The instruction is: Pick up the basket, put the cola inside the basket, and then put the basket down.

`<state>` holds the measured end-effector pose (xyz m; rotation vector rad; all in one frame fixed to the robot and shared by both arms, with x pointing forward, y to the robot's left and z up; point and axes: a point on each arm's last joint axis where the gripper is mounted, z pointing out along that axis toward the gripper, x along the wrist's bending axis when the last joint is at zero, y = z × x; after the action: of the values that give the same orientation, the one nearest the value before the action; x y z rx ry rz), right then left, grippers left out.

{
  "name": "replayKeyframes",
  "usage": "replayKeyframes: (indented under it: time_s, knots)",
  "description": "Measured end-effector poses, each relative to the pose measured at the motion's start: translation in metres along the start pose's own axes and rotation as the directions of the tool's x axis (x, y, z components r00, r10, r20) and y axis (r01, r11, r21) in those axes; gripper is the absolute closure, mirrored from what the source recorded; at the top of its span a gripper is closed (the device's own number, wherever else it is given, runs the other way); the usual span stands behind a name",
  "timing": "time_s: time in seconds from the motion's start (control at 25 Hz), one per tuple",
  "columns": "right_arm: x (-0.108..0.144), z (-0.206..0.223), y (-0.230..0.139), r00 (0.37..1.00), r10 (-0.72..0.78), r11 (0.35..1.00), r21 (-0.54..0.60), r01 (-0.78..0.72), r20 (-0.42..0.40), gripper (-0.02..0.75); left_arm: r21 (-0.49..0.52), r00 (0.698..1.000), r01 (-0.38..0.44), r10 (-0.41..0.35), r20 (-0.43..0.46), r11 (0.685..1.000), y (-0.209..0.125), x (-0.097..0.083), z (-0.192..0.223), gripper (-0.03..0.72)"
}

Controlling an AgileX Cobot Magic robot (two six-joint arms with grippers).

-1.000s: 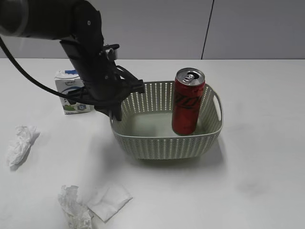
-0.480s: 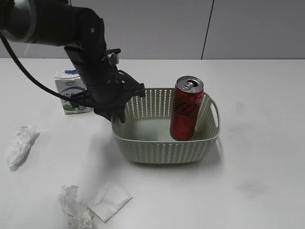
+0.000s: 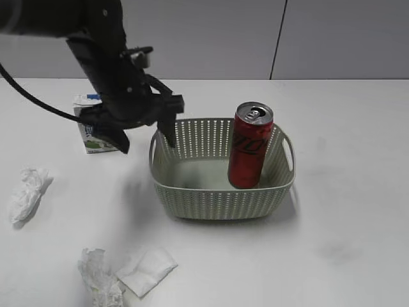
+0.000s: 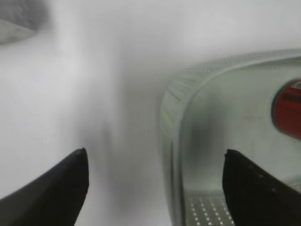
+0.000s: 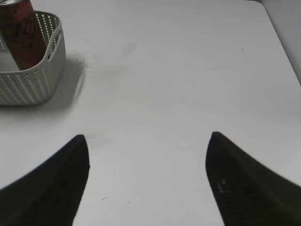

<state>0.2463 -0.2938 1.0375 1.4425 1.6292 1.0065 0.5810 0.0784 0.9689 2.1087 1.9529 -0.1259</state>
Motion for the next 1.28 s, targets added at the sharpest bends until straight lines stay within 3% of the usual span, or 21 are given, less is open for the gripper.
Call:
replayKeyframes:
  time_s: [0.12, 0.28, 0.44, 0.6, 0.8, 1.0, 1.28]
  knots:
    - [0.000, 0.000, 0.000, 1.000, 0.003, 1.000, -0.004, -0.003, 0.000, 0.152, -0.017, 1.000, -0.021, 0.021, 0.004, 1.000, 0.008, 0.014, -0.032, 0.006]
    - [0.000, 0.000, 0.000, 1.000, 0.003, 1.000, -0.006, -0.003, 0.000, 0.152, -0.049, 1.000, -0.029, 0.029, 0.001, 0.998, 0.014, 0.046, -0.080, 0.008]
    - [0.000, 0.000, 0.000, 1.000, 0.004, 1.000, -0.006, -0.004, 0.001, 0.152, -0.057, 0.999, -0.003, 0.001, -0.040, 0.998, 0.014, 0.095, -0.118, 0.015]
    - [0.000, 0.000, 0.000, 1.000, 0.004, 1.000, -0.006, -0.004, 0.001, 0.153, -0.106, 0.988, 0.026, -0.042, -0.147, 0.994, 0.015, 0.147, -0.144, 0.038]
    - [0.000, 0.000, 0.000, 1.000, 0.004, 1.000, -0.006, -0.004, 0.001, 0.153, -0.114, 0.973, 0.085, -0.107, -0.204, 0.990, -0.006, 0.187, -0.159, 0.060]
    - [0.000, 0.000, 0.001, 1.000, 0.004, 1.000, -0.007, -0.004, 0.001, 0.153, -0.075, 0.973, 0.087, -0.101, -0.207, 0.993, -0.054, 0.189, -0.162, 0.081]
    - [0.000, 0.000, 0.001, 1.000, 0.004, 1.000, -0.007, -0.004, 0.001, 0.153, -0.155, 0.975, 0.072, -0.102, -0.197, 0.985, -0.141, 0.178, -0.172, 0.097]
